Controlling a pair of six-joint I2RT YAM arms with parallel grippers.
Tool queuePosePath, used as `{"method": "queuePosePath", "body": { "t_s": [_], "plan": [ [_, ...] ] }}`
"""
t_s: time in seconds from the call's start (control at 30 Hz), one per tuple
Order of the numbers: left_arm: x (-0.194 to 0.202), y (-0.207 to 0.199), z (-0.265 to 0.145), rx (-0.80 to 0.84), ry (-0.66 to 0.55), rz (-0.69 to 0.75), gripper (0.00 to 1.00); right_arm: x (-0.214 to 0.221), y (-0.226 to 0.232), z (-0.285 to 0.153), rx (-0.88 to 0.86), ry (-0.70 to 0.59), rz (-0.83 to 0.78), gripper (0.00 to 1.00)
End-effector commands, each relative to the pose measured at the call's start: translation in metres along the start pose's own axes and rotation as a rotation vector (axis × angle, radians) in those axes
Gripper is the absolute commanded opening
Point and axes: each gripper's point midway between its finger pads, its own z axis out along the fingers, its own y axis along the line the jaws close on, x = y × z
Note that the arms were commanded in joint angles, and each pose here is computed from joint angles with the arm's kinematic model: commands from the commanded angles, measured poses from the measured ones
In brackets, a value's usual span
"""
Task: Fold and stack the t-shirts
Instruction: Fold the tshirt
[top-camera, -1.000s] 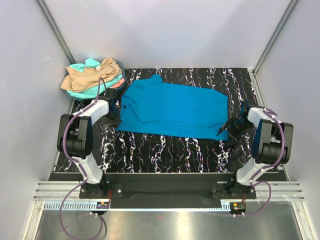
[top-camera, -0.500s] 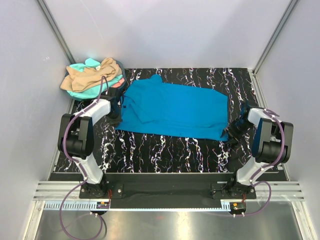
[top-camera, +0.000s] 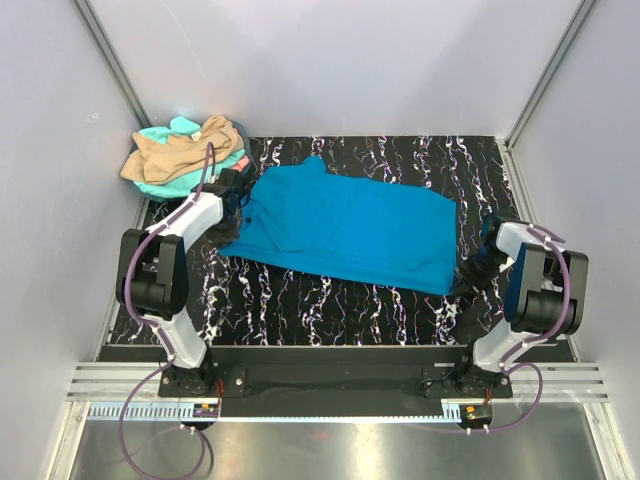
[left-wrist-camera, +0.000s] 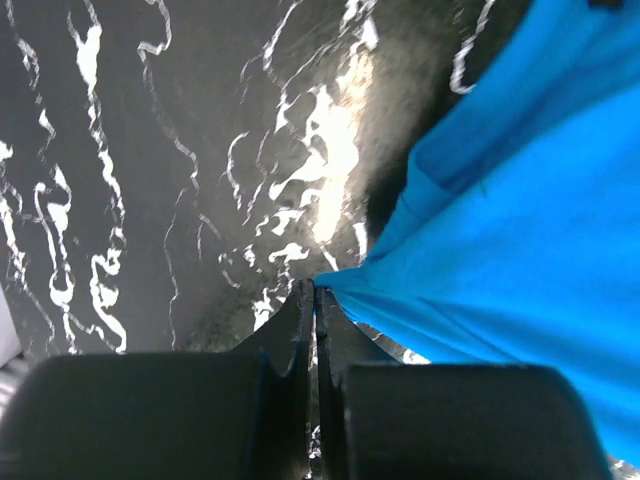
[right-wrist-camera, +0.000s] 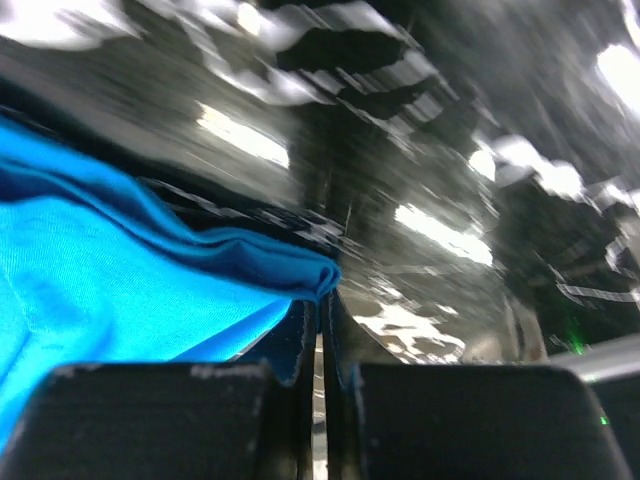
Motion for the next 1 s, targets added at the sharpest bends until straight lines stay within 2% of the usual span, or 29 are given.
{"method": "queuePosePath", "body": {
  "t_s": [0.0,0.2,0.27,0.3,0.33,0.37,0.4,0.43,0.5,0.57,0.63,0.67,0.7,0.77,0.83,0.9,0.97],
  "plan": [
    [0.017,0.031,-0.003,-0.142,0.017,-0.003,0.0,0.002,-0.035,-0.002,0.136,-0.051,0.033,0.0],
    [0.068,0.037,0.01,-0.203,0.172,-0.036,0.0,0.025,-0.056,0.008,0.209,0.021,0.056,0.0],
    [0.074,0.038,0.006,-0.201,0.181,-0.082,0.02,0.025,-0.054,0.002,0.205,0.017,0.078,0.12],
    [0.076,0.041,0.005,-0.199,0.184,-0.099,0.12,0.028,-0.056,-0.006,0.206,0.015,0.085,0.18],
    [0.073,0.042,-0.001,-0.189,0.171,-0.117,0.45,0.024,-0.052,-0.013,0.192,-0.005,0.083,0.29],
    [0.074,0.043,-0.006,-0.189,0.175,-0.128,0.57,0.021,-0.051,-0.02,0.18,-0.025,0.075,0.34],
    [0.068,0.044,-0.011,-0.18,0.157,-0.137,0.66,0.02,-0.052,-0.028,0.185,-0.039,0.065,0.38],
    [0.064,0.045,-0.018,-0.17,0.137,-0.148,0.75,0.008,-0.049,-0.043,0.164,-0.108,0.034,0.44],
    [0.055,0.047,-0.03,-0.158,0.116,-0.158,0.82,-0.003,-0.048,-0.058,0.156,-0.164,-0.046,0.49],
    [0.047,0.04,-0.042,-0.098,0.095,-0.153,0.81,-0.017,-0.035,-0.076,0.095,-0.23,-0.112,0.65],
    [0.031,0.025,-0.058,0.006,0.029,-0.138,0.72,-0.026,-0.011,-0.086,-0.017,-0.259,-0.213,0.67],
    [0.021,0.002,-0.065,0.134,0.003,-0.124,0.67,-0.028,-0.002,-0.087,-0.055,-0.259,-0.241,0.66],
    [0.015,-0.014,-0.073,0.222,-0.02,-0.115,0.55,-0.029,0.008,-0.087,-0.093,-0.246,-0.26,0.65],
    [0.005,-0.044,-0.091,0.395,-0.048,-0.124,0.48,-0.022,0.024,-0.082,-0.157,-0.17,-0.249,0.64],
    [0.005,-0.065,-0.098,0.488,-0.048,-0.104,0.42,-0.017,0.04,-0.077,-0.241,-0.133,-0.228,0.64],
    [0.013,-0.062,-0.088,0.432,-0.001,-0.126,0.4,-0.016,0.046,-0.071,-0.263,-0.11,-0.212,0.64],
    [0.021,-0.038,-0.076,0.281,0.018,-0.153,0.41,-0.014,0.046,-0.067,-0.256,-0.087,-0.214,0.64]
  ]
}}
